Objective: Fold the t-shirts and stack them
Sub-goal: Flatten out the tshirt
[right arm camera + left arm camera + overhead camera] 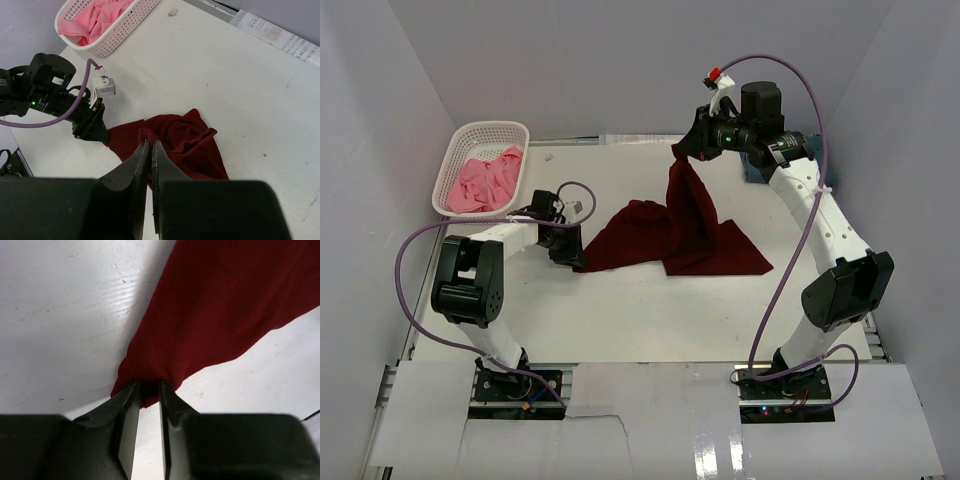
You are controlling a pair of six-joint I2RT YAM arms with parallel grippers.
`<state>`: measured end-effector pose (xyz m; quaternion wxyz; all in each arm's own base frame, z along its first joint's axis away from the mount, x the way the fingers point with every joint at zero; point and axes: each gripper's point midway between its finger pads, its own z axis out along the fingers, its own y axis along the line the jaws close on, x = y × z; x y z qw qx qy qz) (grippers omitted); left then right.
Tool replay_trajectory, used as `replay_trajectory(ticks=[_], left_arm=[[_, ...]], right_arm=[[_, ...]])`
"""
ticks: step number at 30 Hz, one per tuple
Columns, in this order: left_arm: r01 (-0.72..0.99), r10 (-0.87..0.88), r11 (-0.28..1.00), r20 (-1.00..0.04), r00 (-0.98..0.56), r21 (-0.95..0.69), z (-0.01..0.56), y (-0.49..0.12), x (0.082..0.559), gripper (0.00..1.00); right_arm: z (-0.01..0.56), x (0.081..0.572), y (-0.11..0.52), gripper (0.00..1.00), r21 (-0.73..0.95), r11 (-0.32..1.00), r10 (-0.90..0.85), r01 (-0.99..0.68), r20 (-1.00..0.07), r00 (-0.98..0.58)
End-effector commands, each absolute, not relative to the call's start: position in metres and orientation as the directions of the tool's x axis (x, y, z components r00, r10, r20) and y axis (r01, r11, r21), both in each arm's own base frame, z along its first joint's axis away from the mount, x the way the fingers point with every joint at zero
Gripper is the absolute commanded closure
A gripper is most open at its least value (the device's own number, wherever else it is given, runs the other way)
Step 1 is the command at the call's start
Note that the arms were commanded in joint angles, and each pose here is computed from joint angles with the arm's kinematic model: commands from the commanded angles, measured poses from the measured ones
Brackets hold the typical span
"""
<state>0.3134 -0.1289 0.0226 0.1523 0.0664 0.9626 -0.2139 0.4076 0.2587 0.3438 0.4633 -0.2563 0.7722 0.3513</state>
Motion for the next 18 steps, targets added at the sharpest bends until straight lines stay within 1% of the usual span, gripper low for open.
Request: replay_trajectory(ticks=[1, 7, 11, 12, 14, 16, 17, 18], left_arm=[[0.179, 0.065, 0.911, -0.301, -0.951, -0.370, 0.024, -0.126, 0.308, 0.63], [0.167, 0.050, 0.933, -0.345, -0.937, -0.319, 0.034, -0.116, 0.315, 0.55], [0.168, 0.053, 0.933, -0.340, -0.939, -0.318, 0.033, -0.116, 0.315, 0.55], [0.167, 0.055, 0.933, -0.334, -0.941, -0.318, 0.031, -0.116, 0.315, 0.56], [0.157, 0.059, 0.939, -0.310, -0.949, -0.305, 0.023, -0.114, 0.314, 0.65], [0.133, 0.053, 0.948, -0.266, -0.963, -0.290, 0.015, -0.110, 0.308, 0.73], [0.115, 0.053, 0.955, -0.224, -0.973, -0.273, 0.008, -0.107, 0.302, 0.79], [0.107, 0.052, 0.958, -0.207, -0.977, -0.266, 0.004, -0.105, 0.299, 0.82]], right_arm=[[0.374, 0.399, 0.256, 0.92, 0.277, 0.606, -0.034, -0.745, -0.927, -0.373], [0.371, 0.398, 0.258, 0.92, 0.288, 0.596, -0.036, -0.750, -0.923, -0.383], [0.372, 0.398, 0.257, 0.92, 0.286, 0.600, -0.035, -0.748, -0.924, -0.381], [0.372, 0.398, 0.257, 0.92, 0.286, 0.600, -0.035, -0.748, -0.924, -0.381], [0.372, 0.397, 0.257, 0.92, 0.286, 0.600, -0.035, -0.748, -0.924, -0.381], [0.372, 0.396, 0.256, 0.92, 0.285, 0.601, -0.034, -0.747, -0.925, -0.379], [0.374, 0.395, 0.256, 0.92, 0.283, 0.599, -0.033, -0.749, -0.926, -0.377], [0.373, 0.395, 0.256, 0.92, 0.285, 0.599, -0.034, -0.748, -0.925, -0.380]])
